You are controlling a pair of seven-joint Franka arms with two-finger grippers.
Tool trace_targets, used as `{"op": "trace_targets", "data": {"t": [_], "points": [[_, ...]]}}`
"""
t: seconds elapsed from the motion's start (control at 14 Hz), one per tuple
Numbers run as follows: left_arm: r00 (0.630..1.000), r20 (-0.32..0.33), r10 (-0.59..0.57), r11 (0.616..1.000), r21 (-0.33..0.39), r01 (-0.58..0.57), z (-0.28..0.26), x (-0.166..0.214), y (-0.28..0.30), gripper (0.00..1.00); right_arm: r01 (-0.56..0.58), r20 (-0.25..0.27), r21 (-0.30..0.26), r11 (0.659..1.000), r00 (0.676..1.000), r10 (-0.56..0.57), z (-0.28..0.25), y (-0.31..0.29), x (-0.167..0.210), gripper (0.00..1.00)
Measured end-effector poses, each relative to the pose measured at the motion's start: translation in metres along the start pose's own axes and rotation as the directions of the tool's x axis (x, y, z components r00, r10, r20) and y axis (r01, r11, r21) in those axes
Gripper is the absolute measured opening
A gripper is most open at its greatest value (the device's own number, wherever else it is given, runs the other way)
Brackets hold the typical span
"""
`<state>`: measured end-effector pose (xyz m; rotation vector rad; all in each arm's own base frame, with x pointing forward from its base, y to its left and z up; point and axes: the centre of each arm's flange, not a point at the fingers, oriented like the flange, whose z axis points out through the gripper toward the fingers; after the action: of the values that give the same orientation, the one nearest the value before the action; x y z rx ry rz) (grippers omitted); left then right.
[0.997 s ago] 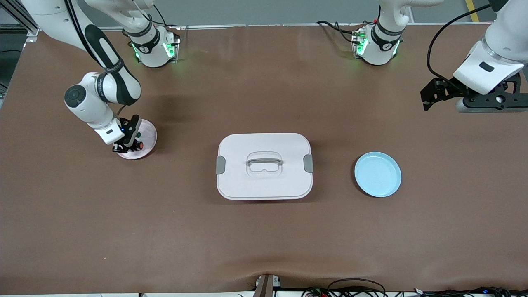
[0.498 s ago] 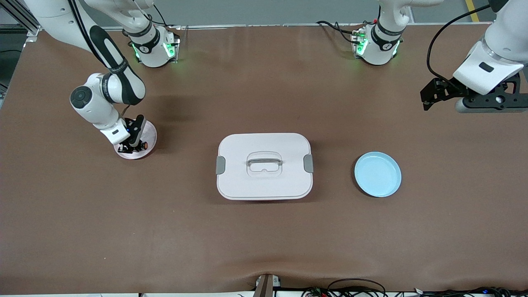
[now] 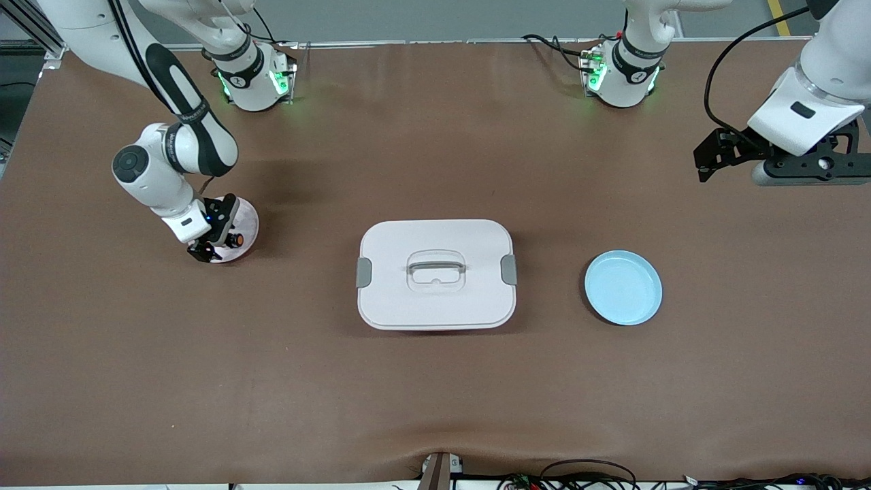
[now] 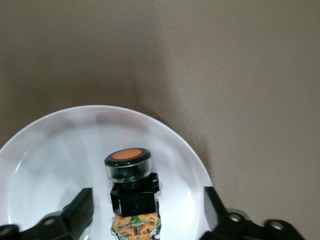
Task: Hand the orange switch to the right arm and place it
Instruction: 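Open the right gripper and lift it away from the plate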
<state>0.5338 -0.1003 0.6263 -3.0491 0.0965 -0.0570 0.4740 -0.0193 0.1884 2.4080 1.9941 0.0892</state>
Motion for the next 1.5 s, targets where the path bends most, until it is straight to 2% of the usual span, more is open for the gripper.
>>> {"op": "trace_targets", "data": {"t": [0.36, 0.71, 0.93, 1.07, 1.21, 1.35, 1.5], "points": [[1.000, -0.009, -0.003, 1.000, -0.001, 0.003, -0.004, -0.001, 0.000, 1.00, -0.012, -0.011, 0.101, 0.995, 1.000, 0.013, -0.046, 0.035, 0.011, 1.00], [1.000, -0.014, -0.004, 1.000, -0.001, 0.004, -0.004, -0.001, -0.001, 1.00, -0.178, 0.006, 0.140, 0.974, 0.984, 0.179, -0.096, 0.040, 0.027, 1.00], [1.000, -0.015, -0.004, 1.000, -0.002, 0.004, -0.004, -0.001, -0.001, 1.00, -0.275, 0.030, 0.178, 0.945, 0.961, 0.274, -0.131, 0.049, 0.033, 1.00], [1.000, -0.021, -0.005, 1.000, -0.002, 0.005, -0.004, 0.000, -0.001, 1.00, -0.355, 0.062, 0.197, 0.914, 0.935, 0.349, -0.162, 0.059, 0.034, 1.00], [1.000, -0.023, -0.005, 1.000, -0.003, 0.005, -0.003, 0.002, -0.001, 1.00, -0.427, 0.147, 0.185, 0.885, 0.903, 0.405, -0.204, 0.072, 0.031, 1.00], [1.000, -0.026, -0.005, 1.000, -0.004, 0.005, -0.003, 0.002, -0.001, 1.00, -0.519, 0.223, 0.156, 0.840, 0.847, 0.482, -0.246, 0.081, 0.032, 1.00], [1.000, -0.028, -0.005, 1.000, -0.004, 0.005, -0.003, 0.003, -0.001, 1.00, -0.618, 0.274, 0.145, 0.772, 0.775, 0.569, -0.274, 0.083, 0.035, 1.00]]}}
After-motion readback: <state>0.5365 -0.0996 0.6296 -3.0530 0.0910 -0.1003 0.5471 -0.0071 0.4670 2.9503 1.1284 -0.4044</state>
